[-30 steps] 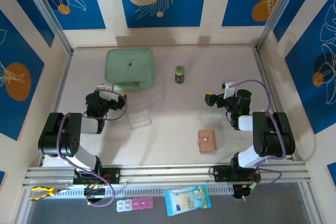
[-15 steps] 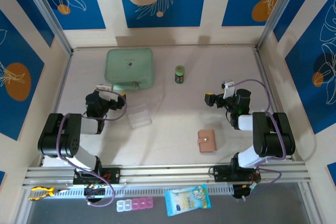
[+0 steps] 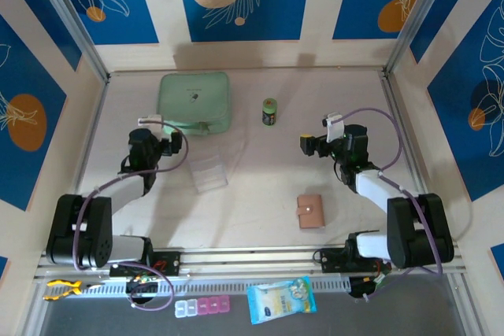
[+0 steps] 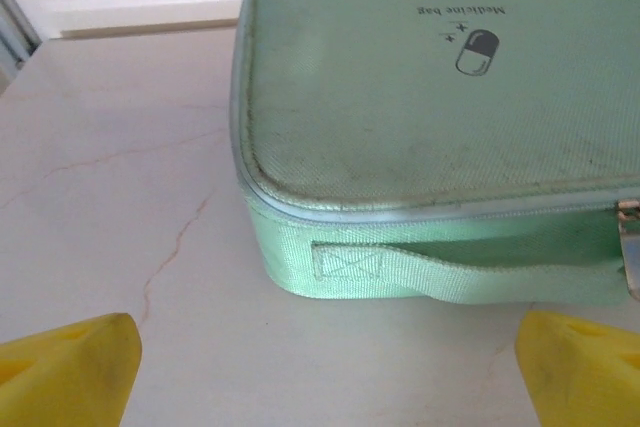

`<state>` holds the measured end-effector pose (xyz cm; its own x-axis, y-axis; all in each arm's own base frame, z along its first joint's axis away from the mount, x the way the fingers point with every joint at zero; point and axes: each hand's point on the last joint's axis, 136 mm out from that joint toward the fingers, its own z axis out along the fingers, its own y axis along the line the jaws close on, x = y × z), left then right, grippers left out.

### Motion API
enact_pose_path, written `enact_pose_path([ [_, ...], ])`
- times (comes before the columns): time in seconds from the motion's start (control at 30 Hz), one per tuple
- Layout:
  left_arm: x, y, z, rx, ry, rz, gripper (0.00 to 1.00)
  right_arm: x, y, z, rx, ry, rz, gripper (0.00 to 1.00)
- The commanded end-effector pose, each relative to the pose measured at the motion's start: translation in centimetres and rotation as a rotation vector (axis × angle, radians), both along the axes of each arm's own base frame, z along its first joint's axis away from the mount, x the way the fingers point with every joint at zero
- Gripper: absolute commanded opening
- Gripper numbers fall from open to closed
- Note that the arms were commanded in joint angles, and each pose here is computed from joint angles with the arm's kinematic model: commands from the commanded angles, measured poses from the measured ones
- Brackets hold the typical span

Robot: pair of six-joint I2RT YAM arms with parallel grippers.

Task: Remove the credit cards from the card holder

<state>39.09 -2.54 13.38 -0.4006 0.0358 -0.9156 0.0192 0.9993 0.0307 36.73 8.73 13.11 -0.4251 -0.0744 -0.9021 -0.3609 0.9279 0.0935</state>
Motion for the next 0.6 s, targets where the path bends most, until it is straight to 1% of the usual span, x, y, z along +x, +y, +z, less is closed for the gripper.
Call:
enact_pose_path([
  [0.0, -0.7, 1.1, 0.3, -0.014, 0.123, 0.123, 0.93, -0.7, -0.3, 0.6, -0.045, 0.047, -0.035, 0.97],
  [0.23, -2.9, -0.5, 0.0, -0.114, 0.341, 0.12, 0.87, -3.2, 0.0, 2.3, -0.042, 0.072, -0.066, 0.96],
  [0.4, -4.6, -1.5, 0.1, -0.208, 0.452, 0.135, 0.85, -4.3, -0.2, 2.7, -0.01, 0.071, -0.095, 0.96],
  [0.57, -5.9, -3.9, 0.2, -0.316, 0.543, 0.069, 0.84, -4.9, 0.5, 3.1, -0.004, 0.104, -0.066, 0.96],
])
